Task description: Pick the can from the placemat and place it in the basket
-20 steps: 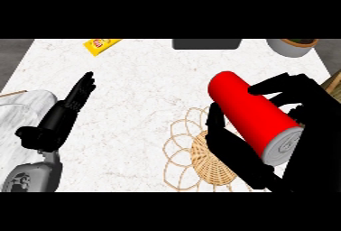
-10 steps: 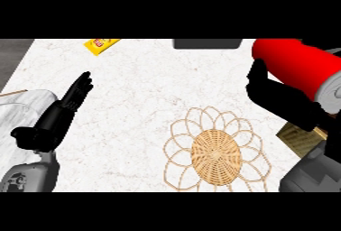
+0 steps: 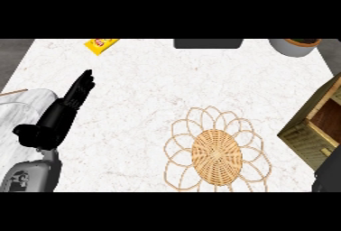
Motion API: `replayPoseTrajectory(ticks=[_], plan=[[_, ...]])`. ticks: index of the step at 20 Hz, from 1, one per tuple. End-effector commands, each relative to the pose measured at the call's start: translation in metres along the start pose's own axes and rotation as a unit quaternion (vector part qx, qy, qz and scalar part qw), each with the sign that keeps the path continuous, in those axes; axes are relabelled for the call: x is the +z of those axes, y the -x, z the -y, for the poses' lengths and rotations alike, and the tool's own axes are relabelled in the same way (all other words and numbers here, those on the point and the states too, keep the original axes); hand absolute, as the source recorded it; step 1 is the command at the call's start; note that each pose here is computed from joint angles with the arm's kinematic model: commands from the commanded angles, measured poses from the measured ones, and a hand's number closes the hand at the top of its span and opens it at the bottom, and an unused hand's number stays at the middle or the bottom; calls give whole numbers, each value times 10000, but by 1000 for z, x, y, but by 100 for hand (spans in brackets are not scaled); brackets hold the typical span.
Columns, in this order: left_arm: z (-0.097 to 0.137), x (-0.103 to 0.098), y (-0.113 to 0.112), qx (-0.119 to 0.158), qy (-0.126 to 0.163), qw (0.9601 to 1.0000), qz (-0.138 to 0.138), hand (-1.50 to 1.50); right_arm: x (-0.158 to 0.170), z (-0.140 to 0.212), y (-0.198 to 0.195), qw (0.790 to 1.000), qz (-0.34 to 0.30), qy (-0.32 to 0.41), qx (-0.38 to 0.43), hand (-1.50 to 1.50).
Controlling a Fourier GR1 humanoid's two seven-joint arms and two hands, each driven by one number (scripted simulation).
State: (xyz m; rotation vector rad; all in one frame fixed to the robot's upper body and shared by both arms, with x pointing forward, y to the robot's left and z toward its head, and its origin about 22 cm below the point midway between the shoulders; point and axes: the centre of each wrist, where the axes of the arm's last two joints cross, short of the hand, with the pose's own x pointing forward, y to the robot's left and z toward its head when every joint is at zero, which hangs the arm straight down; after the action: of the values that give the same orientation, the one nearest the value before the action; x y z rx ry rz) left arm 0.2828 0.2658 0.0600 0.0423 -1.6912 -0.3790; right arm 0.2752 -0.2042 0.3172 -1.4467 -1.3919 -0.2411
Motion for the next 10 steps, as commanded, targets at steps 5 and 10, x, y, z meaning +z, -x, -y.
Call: replayPoseTrajectory(ticks=[5, 10], plan=[[4, 4, 21, 54, -88, 9999, -16, 0, -54, 22, 24, 9968, -709, 295, 213, 150], [9, 7, 13, -34, -6, 10000, -45, 0, -73, 22, 84, 9957, -880, 164, 239, 150]])
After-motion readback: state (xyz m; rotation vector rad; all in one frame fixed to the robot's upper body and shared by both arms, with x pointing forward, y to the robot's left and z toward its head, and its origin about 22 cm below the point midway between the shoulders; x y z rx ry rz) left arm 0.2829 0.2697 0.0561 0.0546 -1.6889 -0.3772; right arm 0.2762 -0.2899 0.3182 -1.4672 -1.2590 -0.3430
